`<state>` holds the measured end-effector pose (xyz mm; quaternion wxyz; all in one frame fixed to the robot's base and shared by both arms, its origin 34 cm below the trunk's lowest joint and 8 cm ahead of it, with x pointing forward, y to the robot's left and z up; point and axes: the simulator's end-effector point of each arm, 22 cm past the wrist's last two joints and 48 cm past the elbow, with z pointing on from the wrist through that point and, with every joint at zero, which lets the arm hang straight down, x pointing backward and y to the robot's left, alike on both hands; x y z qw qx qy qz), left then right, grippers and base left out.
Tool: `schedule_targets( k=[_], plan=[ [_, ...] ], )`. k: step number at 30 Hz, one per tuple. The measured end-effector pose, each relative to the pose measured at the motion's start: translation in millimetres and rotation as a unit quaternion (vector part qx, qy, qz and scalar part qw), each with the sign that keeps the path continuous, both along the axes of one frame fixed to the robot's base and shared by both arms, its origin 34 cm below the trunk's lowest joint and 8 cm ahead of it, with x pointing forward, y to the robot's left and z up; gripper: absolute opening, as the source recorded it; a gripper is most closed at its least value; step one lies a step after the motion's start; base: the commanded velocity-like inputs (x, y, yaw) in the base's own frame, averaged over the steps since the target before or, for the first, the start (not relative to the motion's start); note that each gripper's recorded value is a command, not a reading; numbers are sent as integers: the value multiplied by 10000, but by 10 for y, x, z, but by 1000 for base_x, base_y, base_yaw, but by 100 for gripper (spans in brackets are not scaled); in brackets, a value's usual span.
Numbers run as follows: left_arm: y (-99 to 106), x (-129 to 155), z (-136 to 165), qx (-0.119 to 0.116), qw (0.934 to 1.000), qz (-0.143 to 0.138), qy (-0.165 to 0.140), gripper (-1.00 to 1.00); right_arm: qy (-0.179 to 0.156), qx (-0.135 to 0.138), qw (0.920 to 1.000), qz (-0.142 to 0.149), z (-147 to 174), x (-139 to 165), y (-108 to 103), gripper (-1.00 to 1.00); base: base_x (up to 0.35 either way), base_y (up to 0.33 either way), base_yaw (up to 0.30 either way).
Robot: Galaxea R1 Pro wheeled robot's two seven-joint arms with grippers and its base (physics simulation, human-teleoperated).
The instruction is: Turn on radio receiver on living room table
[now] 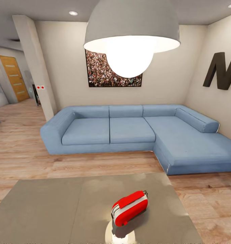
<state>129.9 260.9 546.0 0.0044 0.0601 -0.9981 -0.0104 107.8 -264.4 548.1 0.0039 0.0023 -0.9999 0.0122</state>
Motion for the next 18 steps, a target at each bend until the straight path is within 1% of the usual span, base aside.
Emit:
schedule_targets(
  k=[18],
  plan=[
    [0, -113, 3, 0, 9999, -1, 146, 100, 147, 0, 9999, 0, 9, -113, 0, 100, 0, 0, 0]
  ],
)
